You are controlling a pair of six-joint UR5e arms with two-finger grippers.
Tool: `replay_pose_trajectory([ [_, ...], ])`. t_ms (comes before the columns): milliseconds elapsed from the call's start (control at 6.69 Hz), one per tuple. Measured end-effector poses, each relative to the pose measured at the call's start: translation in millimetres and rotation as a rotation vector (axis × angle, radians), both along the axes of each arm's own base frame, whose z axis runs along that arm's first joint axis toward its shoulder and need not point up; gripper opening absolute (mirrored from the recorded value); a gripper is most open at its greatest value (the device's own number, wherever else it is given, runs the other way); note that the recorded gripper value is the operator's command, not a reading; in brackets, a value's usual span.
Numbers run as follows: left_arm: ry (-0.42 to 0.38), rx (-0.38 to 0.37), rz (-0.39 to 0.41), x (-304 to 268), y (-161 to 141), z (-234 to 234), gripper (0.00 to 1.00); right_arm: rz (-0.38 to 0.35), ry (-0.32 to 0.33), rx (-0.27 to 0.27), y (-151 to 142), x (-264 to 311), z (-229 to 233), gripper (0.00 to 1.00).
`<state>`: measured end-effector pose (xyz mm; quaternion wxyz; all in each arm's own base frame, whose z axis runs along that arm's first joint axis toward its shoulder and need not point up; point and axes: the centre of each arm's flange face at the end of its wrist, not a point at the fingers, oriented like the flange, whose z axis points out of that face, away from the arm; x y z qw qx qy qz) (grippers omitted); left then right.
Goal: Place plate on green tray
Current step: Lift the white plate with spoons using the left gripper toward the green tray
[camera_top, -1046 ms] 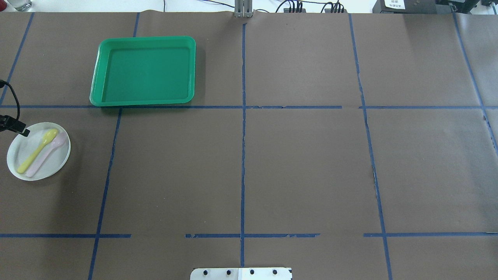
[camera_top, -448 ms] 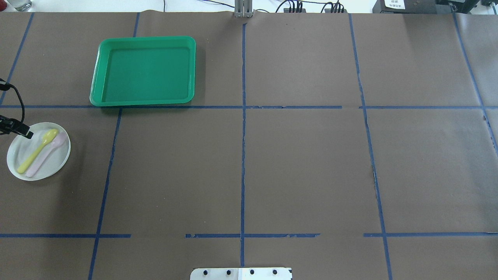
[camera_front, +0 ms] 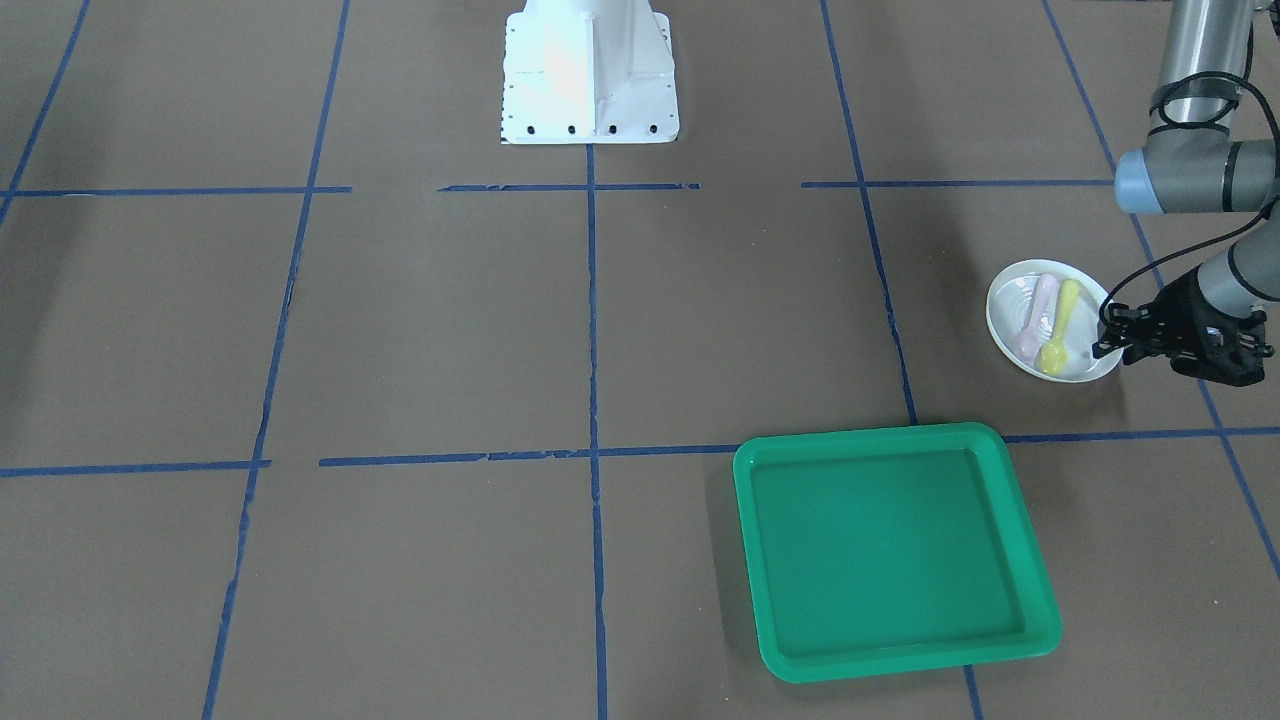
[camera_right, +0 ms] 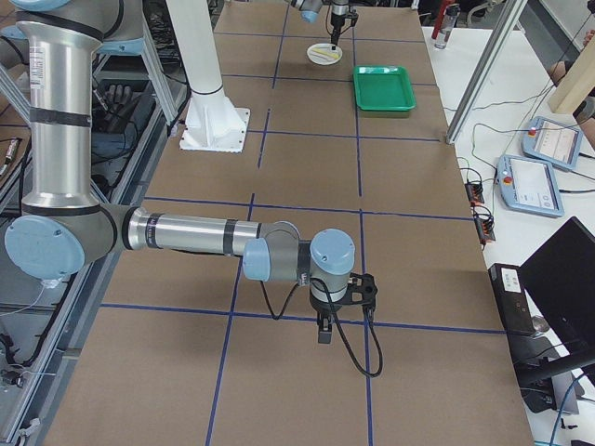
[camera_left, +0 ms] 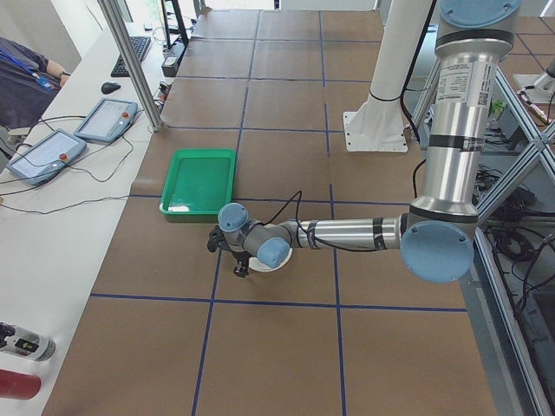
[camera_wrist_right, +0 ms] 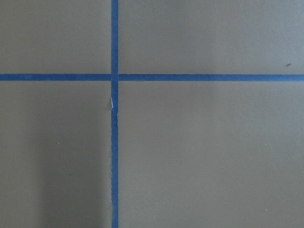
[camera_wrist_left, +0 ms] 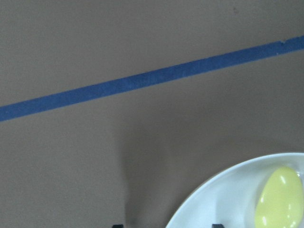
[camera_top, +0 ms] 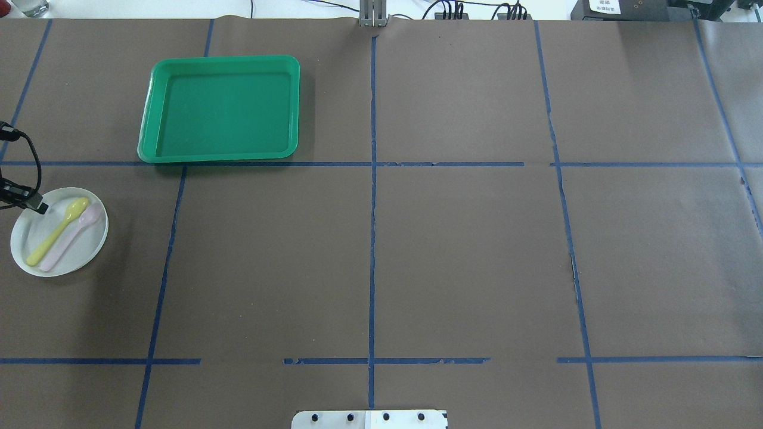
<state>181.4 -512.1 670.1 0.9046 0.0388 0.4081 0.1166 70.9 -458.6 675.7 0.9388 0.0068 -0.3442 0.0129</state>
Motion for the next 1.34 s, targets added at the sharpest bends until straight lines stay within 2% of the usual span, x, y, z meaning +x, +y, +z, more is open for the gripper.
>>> replay_pose_trajectory([
  [149, 0.001, 0.001, 0.001, 0, 0, -1, 0.01, 0.000, 0.000, 0.000, 0, 0, 0, 1.00],
  [598, 0.028, 0.000, 0.026, 0, 6, -1, 0.00, 0.000, 0.000, 0.001, 0, 0, 0, 1.00],
  [1046, 0.175, -0.045, 0.096, -12, 19, -13, 0.00, 0.000, 0.000, 0.002, 0, 0, -1, 1.00],
  [1345, 0.238, -0.078, 0.112, -19, 26, -43, 0.00, 0.000, 0.000, 0.002, 0, 0, -1, 1.00],
])
